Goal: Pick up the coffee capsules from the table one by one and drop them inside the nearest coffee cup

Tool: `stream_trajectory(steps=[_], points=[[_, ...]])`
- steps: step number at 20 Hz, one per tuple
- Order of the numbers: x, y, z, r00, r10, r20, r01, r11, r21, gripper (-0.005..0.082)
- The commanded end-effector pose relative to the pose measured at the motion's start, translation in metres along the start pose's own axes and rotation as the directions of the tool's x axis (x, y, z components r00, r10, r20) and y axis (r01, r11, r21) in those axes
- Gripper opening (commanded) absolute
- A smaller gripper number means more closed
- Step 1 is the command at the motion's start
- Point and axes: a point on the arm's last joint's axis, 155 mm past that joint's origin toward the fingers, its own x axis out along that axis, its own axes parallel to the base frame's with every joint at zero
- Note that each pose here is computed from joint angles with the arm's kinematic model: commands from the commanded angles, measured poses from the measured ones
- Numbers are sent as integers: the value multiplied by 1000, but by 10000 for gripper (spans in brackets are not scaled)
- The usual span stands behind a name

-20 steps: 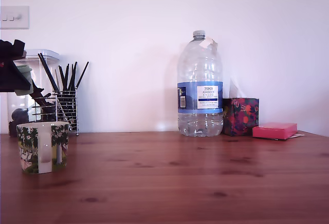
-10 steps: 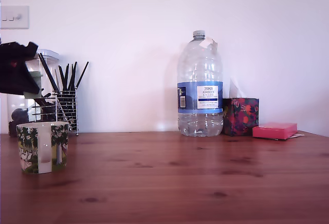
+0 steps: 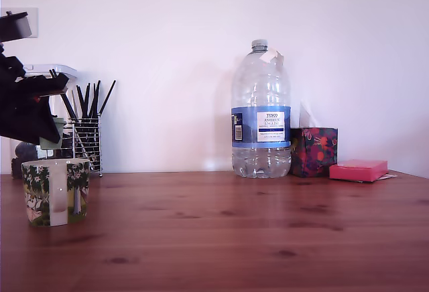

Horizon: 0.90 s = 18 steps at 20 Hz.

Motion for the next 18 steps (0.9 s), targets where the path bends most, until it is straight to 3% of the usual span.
stream_trajectory(steps=[1, 14, 15, 18], points=[[4, 1, -5, 1000, 3, -16, -3, 1000, 2, 158], [4, 1, -18, 998, 0, -69, -1, 1000, -10, 172], [4, 0, -18, 997, -8, -71, 7, 1000, -10, 212], [3, -6, -18, 997, -40, -71, 39, 999, -13, 482]])
